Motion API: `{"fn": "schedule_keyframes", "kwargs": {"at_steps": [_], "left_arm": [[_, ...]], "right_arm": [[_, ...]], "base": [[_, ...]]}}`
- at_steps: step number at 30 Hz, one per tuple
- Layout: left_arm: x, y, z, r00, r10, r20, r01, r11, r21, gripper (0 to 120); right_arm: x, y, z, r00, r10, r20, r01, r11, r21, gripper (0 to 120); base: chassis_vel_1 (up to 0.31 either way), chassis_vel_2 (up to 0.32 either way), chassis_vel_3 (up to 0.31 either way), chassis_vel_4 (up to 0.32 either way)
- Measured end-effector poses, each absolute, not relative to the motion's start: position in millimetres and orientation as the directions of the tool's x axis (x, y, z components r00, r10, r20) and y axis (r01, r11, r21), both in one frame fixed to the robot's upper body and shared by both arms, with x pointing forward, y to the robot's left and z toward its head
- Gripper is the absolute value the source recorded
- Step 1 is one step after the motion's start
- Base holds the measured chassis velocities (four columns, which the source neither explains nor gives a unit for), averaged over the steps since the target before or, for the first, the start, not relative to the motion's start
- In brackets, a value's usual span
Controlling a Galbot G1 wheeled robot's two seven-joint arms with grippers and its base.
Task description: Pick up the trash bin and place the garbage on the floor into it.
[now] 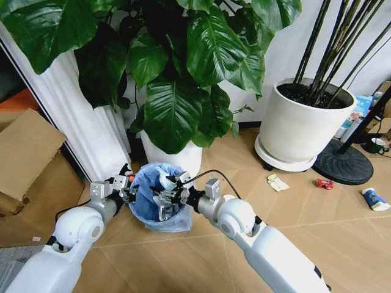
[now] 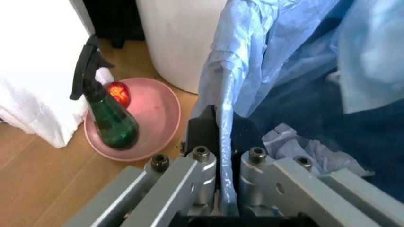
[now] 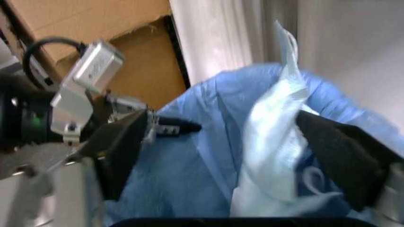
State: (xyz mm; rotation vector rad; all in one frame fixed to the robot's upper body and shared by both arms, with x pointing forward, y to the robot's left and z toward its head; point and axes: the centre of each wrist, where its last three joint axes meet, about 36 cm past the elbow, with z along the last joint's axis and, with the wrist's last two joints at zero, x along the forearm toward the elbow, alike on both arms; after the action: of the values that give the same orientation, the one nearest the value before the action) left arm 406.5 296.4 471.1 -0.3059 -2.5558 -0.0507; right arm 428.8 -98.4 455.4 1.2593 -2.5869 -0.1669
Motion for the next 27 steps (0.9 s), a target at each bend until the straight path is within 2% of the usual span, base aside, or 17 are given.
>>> {"fn": "schedule_keyframes", "kwargs": {"at_steps": [5, 11, 14, 18, 27], "left_arm": [[406.9, 297.8, 470.7, -0.819, 0.201, 0.538, 0.222, 0.975, -0.026, 0], [407.6, 299.4, 470.1, -0.821, 0.195, 0.537, 0.215, 0.976, -0.026, 0], [407.6, 298.6, 469.6, -0.822, 0.198, 0.535, 0.215, 0.976, -0.031, 0], [407.6, 298.5, 469.7, -0.822, 0.199, 0.533, 0.215, 0.976, -0.033, 0], [407.4, 298.1, 470.6, -0.824, 0.202, 0.53, 0.217, 0.976, -0.035, 0]], "right_arm": [[429.2, -107.7, 463.9, -0.619, -0.771, 0.153, -0.74, 0.637, 0.217, 100], [431.7, -137.4, 469.9, -0.679, -0.719, 0.148, -0.686, 0.693, 0.219, 100], [438.0, -174.1, 468.8, -0.749, -0.638, 0.176, -0.609, 0.769, 0.197, 100], [441.4, -191.7, 466.0, -0.769, -0.608, 0.194, -0.578, 0.793, 0.193, 100], [445.3, -185.3, 464.2, -0.773, -0.61, 0.176, -0.577, 0.79, 0.207, 100]], "base": [[0.0, 0.0, 0.0, 0.0], [0.0, 0.0, 0.0, 0.0], [0.0, 0.0, 0.0, 0.0], [0.0, 0.0, 0.0, 0.0], [0.0, 0.0, 0.0, 0.0]]}}
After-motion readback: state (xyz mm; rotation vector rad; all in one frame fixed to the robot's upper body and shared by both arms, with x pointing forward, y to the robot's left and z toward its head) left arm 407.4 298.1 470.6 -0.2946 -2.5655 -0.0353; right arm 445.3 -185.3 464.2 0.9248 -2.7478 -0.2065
